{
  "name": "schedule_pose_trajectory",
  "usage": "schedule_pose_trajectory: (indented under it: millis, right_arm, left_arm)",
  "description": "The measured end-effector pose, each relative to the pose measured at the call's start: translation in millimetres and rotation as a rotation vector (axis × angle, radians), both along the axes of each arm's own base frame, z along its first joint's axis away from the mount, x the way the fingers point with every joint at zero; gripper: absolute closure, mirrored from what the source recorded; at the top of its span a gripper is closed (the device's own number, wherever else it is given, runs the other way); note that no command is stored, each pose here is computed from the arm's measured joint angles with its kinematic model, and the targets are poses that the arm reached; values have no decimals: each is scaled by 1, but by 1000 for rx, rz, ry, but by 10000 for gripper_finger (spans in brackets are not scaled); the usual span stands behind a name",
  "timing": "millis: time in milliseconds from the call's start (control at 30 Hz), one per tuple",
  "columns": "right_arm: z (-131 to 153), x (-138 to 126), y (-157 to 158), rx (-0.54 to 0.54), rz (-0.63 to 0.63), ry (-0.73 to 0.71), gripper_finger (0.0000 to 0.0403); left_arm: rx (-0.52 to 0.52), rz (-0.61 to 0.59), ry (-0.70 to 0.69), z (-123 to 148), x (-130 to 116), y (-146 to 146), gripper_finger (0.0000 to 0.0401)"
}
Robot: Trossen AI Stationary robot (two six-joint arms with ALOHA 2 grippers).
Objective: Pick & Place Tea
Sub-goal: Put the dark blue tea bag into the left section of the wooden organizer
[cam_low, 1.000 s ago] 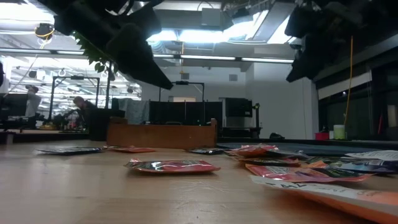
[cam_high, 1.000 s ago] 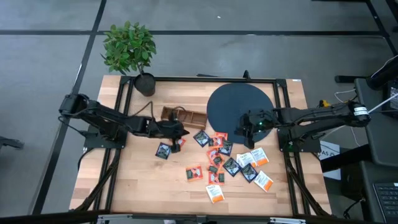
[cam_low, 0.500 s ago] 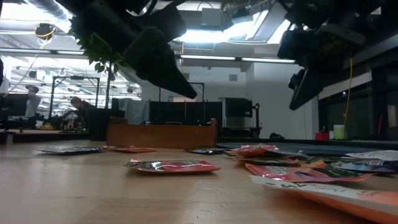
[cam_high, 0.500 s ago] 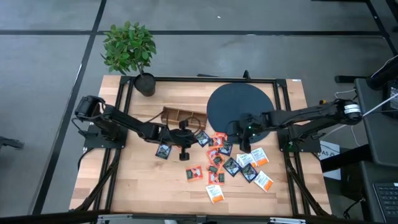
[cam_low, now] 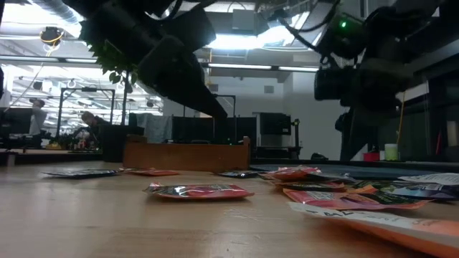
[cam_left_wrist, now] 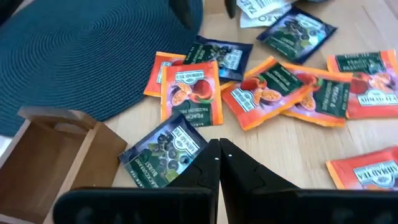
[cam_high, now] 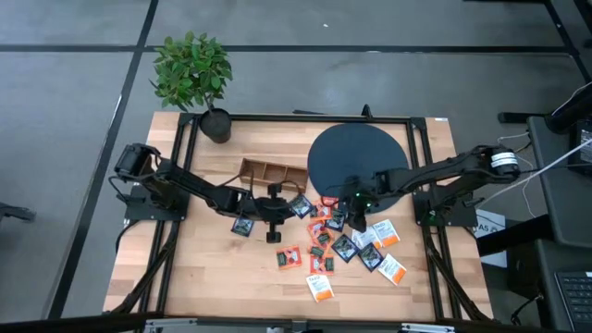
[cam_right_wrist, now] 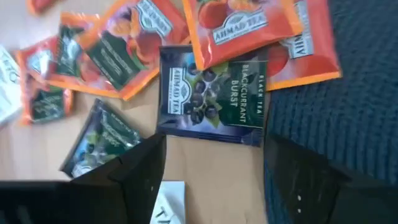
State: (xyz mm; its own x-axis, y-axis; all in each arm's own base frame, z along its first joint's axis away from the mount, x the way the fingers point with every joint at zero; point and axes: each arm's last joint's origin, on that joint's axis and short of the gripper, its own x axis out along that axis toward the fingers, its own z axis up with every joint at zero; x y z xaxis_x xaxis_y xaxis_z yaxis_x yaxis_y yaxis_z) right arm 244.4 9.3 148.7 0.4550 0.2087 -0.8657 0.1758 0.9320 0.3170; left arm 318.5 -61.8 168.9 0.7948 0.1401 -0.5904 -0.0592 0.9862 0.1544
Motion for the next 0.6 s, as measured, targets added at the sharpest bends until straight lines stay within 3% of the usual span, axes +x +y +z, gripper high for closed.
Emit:
schedule_pose_trajectory:
  millis: [133, 267, 600]
  right_arm:
    - [-10, 7, 3, -41, 53, -15, 128]
    - [-16, 9, 1, -138, 15, -1, 128]
    - [-16, 10, 1, -139, 13, -6, 128]
  left_arm:
    - [47, -4, -1, 0, -2, -9, 399]
    - [60, -14, 3, 0, -4, -12, 398]
    - [60, -11, 4, 0, -3, -11, 399]
